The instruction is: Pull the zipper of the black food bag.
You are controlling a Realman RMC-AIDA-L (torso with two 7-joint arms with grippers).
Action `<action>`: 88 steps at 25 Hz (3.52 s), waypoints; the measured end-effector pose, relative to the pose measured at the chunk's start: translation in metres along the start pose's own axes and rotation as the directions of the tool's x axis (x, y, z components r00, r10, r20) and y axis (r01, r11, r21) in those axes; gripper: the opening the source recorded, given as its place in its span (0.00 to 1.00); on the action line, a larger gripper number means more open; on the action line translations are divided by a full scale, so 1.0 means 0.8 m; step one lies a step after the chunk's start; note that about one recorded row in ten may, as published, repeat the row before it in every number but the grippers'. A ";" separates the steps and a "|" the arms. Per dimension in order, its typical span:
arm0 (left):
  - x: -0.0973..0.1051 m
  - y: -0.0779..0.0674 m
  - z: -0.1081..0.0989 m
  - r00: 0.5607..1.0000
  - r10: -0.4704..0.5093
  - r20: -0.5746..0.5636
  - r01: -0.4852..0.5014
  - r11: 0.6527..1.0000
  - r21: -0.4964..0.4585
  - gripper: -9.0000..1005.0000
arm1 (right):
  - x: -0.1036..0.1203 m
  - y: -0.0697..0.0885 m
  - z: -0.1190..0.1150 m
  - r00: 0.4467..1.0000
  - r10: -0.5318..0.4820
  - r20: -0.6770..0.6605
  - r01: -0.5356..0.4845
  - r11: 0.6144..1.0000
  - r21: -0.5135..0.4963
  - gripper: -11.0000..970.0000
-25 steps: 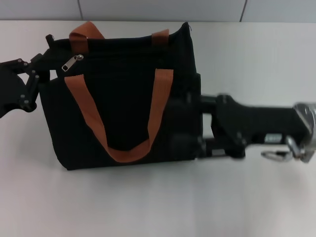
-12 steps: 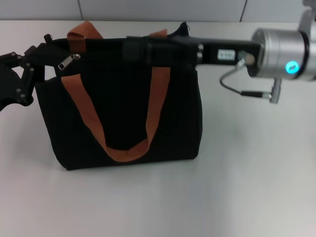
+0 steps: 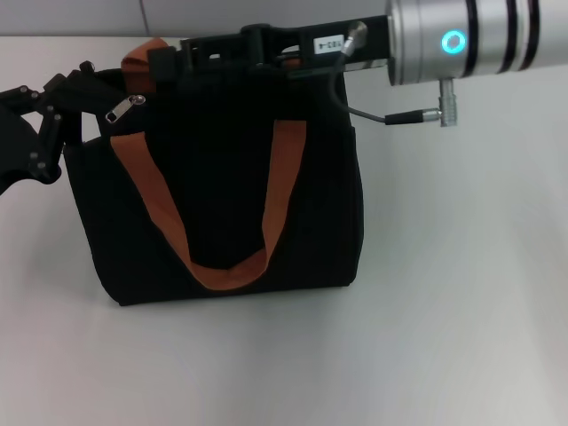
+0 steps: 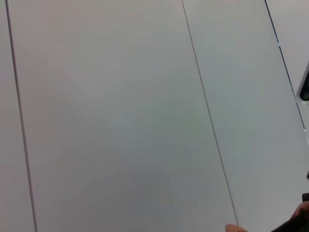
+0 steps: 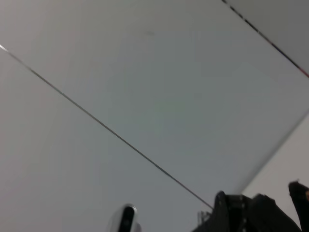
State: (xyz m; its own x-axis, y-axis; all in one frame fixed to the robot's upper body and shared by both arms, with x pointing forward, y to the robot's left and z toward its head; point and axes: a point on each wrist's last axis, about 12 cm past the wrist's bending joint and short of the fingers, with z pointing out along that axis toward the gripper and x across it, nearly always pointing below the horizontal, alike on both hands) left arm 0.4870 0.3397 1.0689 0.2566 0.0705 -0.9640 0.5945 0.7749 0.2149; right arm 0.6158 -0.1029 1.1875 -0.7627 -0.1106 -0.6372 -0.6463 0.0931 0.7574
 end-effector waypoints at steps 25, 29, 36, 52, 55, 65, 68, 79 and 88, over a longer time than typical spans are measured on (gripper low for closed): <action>-0.005 -0.010 0.005 0.998 -0.018 0.059 0.016 0.999 0.028 0.03 | -0.017 -0.004 0.048 0.989 0.128 -0.078 -0.115 0.982 0.152 0.78; -0.006 -0.011 0.007 0.997 -0.022 0.068 0.020 0.999 0.030 0.03 | -0.015 -0.003 0.055 0.988 0.123 -0.090 -0.108 0.982 0.154 0.78; -0.007 -0.011 0.008 0.997 -0.021 0.074 0.018 0.999 0.033 0.03 | -0.015 -0.002 0.063 0.988 0.108 -0.108 -0.089 0.982 0.164 0.78; -0.010 -0.010 0.008 0.995 -0.017 0.096 0.014 0.999 0.037 0.03 | -0.018 -0.003 0.061 0.991 0.034 -0.127 -0.006 0.976 0.220 0.77; -0.011 -0.010 0.009 0.995 -0.017 0.101 0.012 0.999 0.042 0.03 | -0.019 -0.001 0.063 0.991 0.015 -0.136 0.015 0.976 0.218 0.76; -0.012 -0.010 0.013 0.994 -0.016 0.105 0.011 0.999 0.048 0.03 | -0.020 0.003 0.067 0.988 -0.023 -0.152 0.056 0.975 0.213 0.74; -0.012 -0.010 0.014 0.994 -0.016 0.107 0.011 0.999 0.049 0.03 | -0.020 0.003 0.068 0.986 -0.036 -0.160 0.070 0.974 0.215 0.73; -0.012 -0.011 0.016 0.994 -0.021 0.111 0.015 0.998 0.053 0.03 | -0.021 0.004 0.069 0.983 -0.080 -0.167 0.118 0.965 0.235 0.52; -0.012 -0.012 0.018 0.993 -0.026 0.114 0.019 0.998 0.056 0.03 | -0.021 0.006 0.074 0.975 -0.116 -0.187 0.162 0.955 0.250 0.52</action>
State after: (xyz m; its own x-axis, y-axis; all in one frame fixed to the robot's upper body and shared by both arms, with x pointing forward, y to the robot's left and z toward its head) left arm 0.4897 0.3226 1.0784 0.3267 -0.0218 -0.9449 0.6410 0.7398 0.2045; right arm 0.6241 -0.0421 1.1935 -0.6641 -0.3037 -0.6831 -0.7465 0.3185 0.5841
